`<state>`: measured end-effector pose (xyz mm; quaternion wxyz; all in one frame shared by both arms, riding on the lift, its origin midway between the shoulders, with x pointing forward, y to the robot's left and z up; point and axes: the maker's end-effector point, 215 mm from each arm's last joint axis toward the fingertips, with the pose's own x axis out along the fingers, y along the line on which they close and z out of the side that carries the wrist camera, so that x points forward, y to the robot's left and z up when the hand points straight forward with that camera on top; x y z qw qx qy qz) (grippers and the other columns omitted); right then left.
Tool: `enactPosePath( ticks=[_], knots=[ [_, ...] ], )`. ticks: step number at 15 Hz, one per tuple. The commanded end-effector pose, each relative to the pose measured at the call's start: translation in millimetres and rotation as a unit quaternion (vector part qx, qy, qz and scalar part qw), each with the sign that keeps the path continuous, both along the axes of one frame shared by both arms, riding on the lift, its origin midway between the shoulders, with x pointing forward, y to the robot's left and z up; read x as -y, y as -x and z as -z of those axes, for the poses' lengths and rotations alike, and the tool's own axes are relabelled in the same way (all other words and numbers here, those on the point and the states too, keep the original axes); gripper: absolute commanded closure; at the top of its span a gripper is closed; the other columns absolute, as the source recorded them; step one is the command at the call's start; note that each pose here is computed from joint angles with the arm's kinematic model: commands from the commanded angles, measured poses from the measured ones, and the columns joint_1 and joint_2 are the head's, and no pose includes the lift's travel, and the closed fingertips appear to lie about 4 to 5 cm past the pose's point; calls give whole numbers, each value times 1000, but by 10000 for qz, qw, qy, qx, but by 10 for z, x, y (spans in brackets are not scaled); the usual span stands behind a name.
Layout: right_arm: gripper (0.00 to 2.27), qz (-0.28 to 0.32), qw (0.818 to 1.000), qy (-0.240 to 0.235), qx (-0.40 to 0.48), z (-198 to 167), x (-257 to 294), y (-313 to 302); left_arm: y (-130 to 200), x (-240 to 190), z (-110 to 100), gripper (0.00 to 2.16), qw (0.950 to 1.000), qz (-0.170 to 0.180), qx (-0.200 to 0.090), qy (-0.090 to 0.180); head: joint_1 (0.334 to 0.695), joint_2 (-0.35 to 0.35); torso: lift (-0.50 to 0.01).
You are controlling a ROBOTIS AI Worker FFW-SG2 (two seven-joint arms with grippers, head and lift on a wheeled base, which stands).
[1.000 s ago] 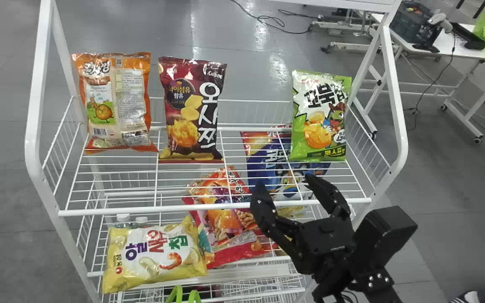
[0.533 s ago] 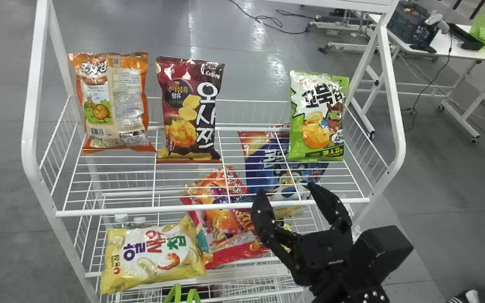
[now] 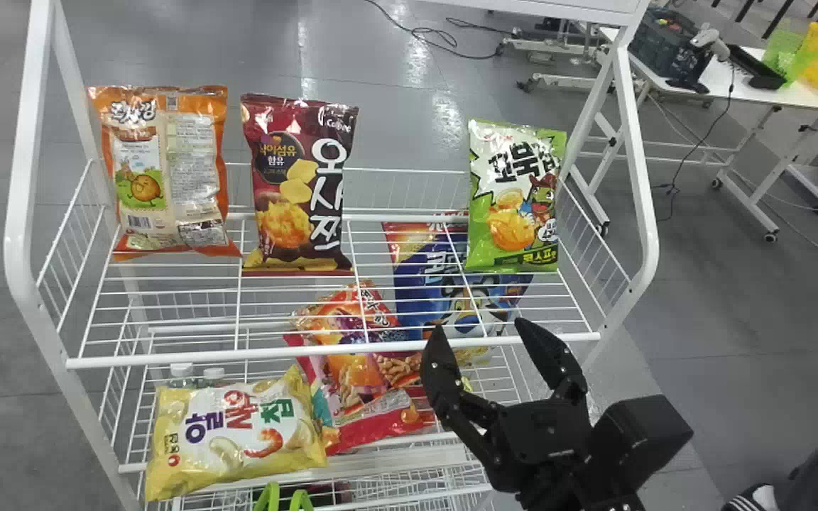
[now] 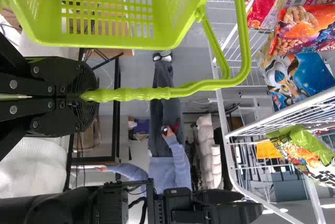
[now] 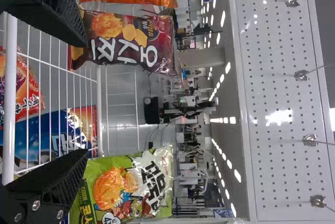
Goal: Hold basket handle with left hand then pick spicy shrimp crackers with right hand and place into basket
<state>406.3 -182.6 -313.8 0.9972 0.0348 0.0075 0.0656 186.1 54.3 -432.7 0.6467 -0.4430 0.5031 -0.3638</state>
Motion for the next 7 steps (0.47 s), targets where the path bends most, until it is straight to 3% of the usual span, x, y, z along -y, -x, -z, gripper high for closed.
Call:
enactPosePath(
  ticks=[1,7],
  knots=[
    [90,-2,10000,-22,50,-23,-2,30,5,-1,-9,1895,10000,-11,2,0,695,-254,-37],
    [90,5,10000,-20,74,-39,6,23,9,-19,6,1895,10000,-32,-20,-9,695,-252,-37]
  ],
)
